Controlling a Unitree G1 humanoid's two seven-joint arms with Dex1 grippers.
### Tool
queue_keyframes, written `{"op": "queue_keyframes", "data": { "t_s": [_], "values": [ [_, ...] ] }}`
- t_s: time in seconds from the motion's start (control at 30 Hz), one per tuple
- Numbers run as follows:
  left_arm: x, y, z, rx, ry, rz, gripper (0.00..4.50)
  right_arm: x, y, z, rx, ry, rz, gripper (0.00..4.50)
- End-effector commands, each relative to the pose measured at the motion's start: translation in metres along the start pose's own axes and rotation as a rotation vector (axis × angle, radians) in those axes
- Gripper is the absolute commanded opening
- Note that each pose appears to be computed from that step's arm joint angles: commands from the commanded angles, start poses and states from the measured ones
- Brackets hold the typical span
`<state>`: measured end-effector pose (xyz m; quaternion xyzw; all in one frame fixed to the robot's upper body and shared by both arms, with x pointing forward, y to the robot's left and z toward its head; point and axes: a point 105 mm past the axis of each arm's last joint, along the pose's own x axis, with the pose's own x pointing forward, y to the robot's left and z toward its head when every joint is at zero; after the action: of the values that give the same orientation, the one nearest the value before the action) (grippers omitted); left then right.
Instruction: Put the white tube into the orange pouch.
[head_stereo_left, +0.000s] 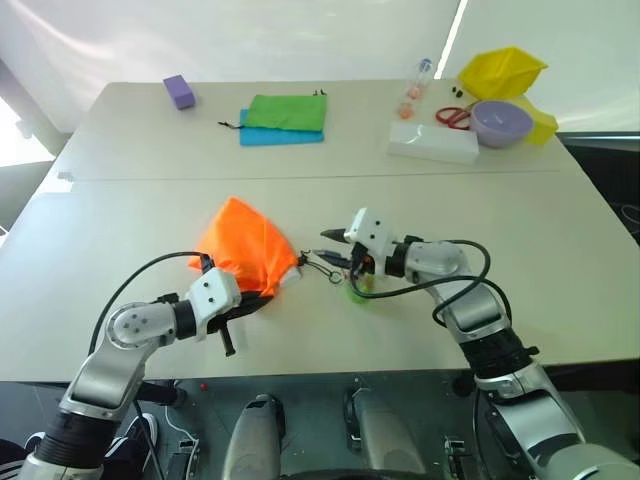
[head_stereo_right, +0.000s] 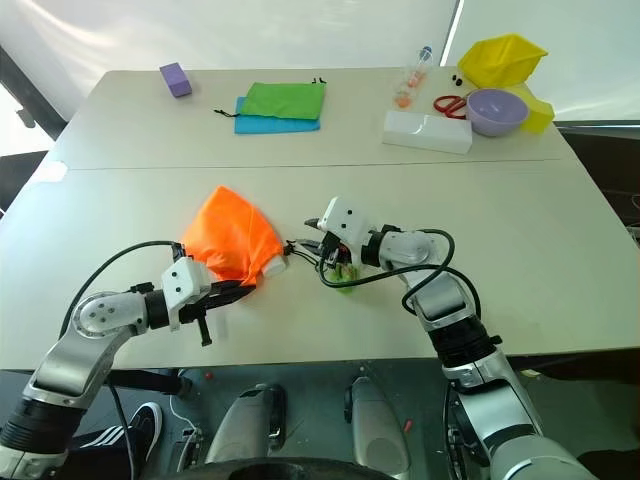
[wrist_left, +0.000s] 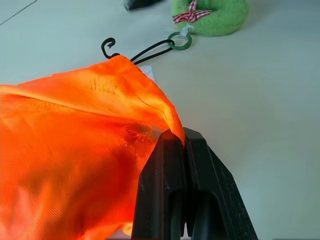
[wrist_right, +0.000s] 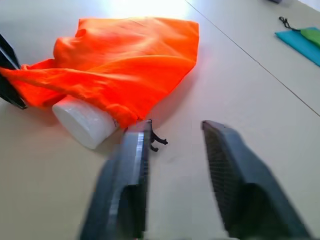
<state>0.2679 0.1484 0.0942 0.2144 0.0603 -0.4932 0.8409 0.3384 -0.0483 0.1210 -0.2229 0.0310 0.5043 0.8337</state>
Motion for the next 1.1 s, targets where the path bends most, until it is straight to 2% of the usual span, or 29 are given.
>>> {"op": "queue_keyframes", "data": {
  "t_s": [0.03, 0.27, 0.37, 0.5, 0.6, 0.67, 0.73, 0.9, 1.1],
  "values": [
    [-0.003, 0.004, 0.015, 0.044, -0.035, 0.008, 0.00, 0.005, -0.001, 0.002, 0.000, 0.050, 0.000, 2.94],
    [-0.002, 0.002, 0.014, 0.038, -0.036, 0.010, 0.00, 0.001, -0.007, -0.014, 0.016, 0.169, -0.005, 2.94],
    [-0.002, 0.002, 0.014, 0.034, -0.040, 0.017, 0.00, -0.008, 0.002, -0.018, 0.022, 0.203, 0.056, 2.94],
    [-0.003, -0.001, 0.012, 0.031, -0.034, 0.013, 0.00, -0.018, 0.005, -0.006, 0.090, 0.153, 0.093, 2.94],
    [-0.003, -0.002, 0.012, 0.029, -0.036, 0.014, 0.00, -0.025, 0.006, -0.010, 0.060, 0.186, 0.106, 2.94],
    [-0.002, -0.002, 0.015, 0.033, -0.039, 0.010, 0.00, -0.028, 0.000, 0.002, 0.104, 0.125, 0.084, 2.94],
    [-0.001, -0.001, 0.016, 0.032, -0.043, 0.012, 0.00, -0.036, 0.002, 0.005, 0.110, 0.123, 0.107, 2.94],
    [0.000, -0.002, 0.013, 0.029, -0.039, 0.005, 0.00, -0.054, 0.007, -0.021, 0.009, 0.242, 0.151, 2.94],
    [0.001, -0.002, 0.008, 0.029, -0.038, 0.003, 0.00, -0.049, 0.010, -0.041, 0.008, 0.293, 0.136, 2.94]
  ]
}}
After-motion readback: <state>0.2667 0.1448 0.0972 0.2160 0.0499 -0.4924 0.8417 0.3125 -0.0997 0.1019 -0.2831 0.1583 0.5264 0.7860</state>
